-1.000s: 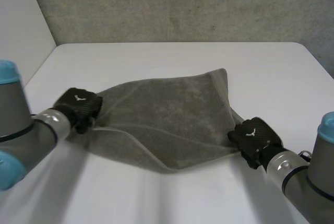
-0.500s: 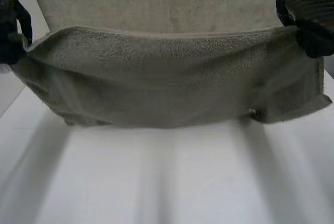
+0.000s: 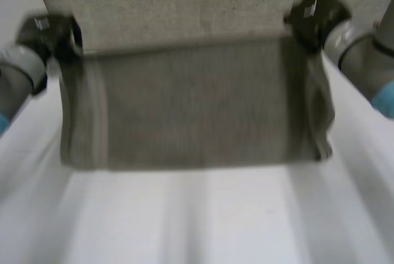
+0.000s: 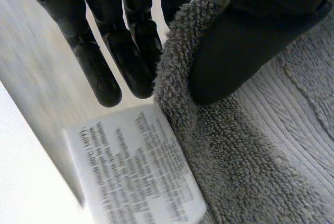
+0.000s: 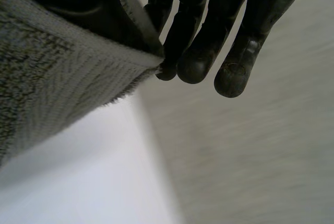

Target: Fold the laundry

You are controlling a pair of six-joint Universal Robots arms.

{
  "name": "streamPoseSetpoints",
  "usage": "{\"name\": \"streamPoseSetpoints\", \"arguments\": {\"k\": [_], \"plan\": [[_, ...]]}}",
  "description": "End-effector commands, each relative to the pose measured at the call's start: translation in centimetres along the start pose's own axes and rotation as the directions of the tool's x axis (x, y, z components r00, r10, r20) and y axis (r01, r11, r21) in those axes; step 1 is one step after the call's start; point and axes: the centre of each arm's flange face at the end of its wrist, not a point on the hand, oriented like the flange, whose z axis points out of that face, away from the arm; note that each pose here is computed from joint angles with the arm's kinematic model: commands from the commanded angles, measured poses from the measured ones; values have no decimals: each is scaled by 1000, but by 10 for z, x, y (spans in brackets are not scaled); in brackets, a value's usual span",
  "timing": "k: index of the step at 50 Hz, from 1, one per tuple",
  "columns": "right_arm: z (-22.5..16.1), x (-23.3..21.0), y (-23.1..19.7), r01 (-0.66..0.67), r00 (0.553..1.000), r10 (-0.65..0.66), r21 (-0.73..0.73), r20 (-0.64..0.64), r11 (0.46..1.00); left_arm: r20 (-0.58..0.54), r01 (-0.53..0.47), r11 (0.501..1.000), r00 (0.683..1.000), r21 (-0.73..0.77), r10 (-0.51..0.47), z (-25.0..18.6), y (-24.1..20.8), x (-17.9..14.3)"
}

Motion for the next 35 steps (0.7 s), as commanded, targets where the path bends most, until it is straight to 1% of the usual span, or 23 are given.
{"name": "streamPoseSetpoints", "arguments": {"k": [1,2,3,4,6,8,9,10,11,12,13,15,16,17,18,19,20,21,23,24,26,31,35], "plan": [[-3,87,-83,143,885,63,399,-461,906,2,91,893,995,440,-102,10,-123,-11],[-3,87,-83,143,885,64,399,-461,906,-1,124,867,990,483,-141,7,-135,-14],[-8,95,-90,154,861,99,441,-499,884,-1,124,867,990,483,-141,7,-135,-14],[-12,98,-94,150,851,129,470,-510,870,-2,154,847,984,510,-178,5,-141,-16],[-14,96,-93,132,856,142,476,-497,869,-1,182,832,977,524,-213,4,-142,-18],[-16,91,-90,107,869,147,469,-473,877,1,206,833,971,514,-241,5,-136,-19],[-18,82,-85,80,887,140,447,-439,891,-1,231,843,965,486,-263,6,-125,-17],[-18,82,-85,80,887,140,447,-439,891,-2,250,859,960,446,-278,6,-110,-16],[-17,69,-76,50,912,126,409,-391,911,-2,250,860,960,446,-278,6,-110,-16],[-18,56,-65,17,936,112,359,-333,933,11,264,880,956,394,-292,6,-90,-16],[-18,56,-65,16,936,111,359,-333,933,11,264,881,956,393,-292,6,-90,-16],[-22,20,-41,-44,980,90,241,-180,969,31,294,921,950,258,-312,0,-41,-9],[-22,20,-41,-44,980,89,241,-179,970,31,294,921,950,257,-312,0,-41,-9],[-25,0,-27,-68,992,85,172,-92,983,44,307,934,946,182,-320,-6,-13,-5],[-25,-1,-27,-69,992,85,172,-91,983,57,320,940,943,117,-328,-12,10,-1],[-29,-24,-9,-83,997,83,96,4,992,58,320,940,943,117,-328,-12,10,-1],[-33,-48,8,-81,992,78,29,97,996,72,331,942,940,59,-334,-18,34,2],[-33,-48,8,-81,992,78,28,98,996,72,331,942,940,58,-334,-18,34,2],[-44,-91,39,-36,969,48,-57,242,998,92,343,938,937,-48,-338,-29,79,11],[-44,-91,40,-35,969,48,-58,243,998,93,343,938,937,-49,-338,-29,79,11],[-52,-126,68,8,942,27,-102,335,995,107,352,929,934,-118,-340,-39,110,17],[-58,-154,92,40,924,14,-133,383,990,121,360,918,931,-168,-343,-43,130,20],[-64,-177,114,38,912,37,-173,408,984,133,363,915,930,-176,-343,-44,131,16]]}}
